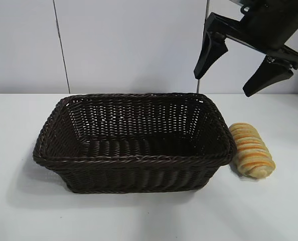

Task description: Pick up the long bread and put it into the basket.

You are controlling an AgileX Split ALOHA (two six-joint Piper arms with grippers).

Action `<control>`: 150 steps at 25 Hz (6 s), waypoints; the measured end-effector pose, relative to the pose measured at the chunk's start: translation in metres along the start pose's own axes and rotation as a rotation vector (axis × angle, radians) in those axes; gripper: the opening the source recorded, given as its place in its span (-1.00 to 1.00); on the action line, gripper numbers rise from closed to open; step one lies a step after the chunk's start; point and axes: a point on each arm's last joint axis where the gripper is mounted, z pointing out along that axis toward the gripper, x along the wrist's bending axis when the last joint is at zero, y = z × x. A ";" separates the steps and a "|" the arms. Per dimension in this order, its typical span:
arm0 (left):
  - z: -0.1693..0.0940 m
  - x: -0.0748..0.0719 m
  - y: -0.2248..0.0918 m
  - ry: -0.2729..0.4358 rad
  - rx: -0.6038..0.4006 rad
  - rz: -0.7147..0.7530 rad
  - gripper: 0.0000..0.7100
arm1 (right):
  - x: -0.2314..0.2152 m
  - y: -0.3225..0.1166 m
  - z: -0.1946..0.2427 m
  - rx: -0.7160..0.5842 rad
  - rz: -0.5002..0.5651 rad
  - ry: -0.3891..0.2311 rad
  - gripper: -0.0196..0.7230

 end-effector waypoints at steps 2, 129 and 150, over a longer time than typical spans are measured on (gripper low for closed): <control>0.000 0.000 0.000 -0.005 0.000 0.004 0.94 | -0.006 -0.002 0.001 0.018 -0.005 -0.060 0.92; 0.000 0.000 0.000 -0.003 0.001 0.005 0.94 | 0.048 0.122 -0.067 -0.205 -0.294 -0.174 0.92; 0.000 0.000 0.000 -0.002 0.001 0.005 0.94 | -0.153 0.029 -0.255 -0.473 0.273 -0.388 0.84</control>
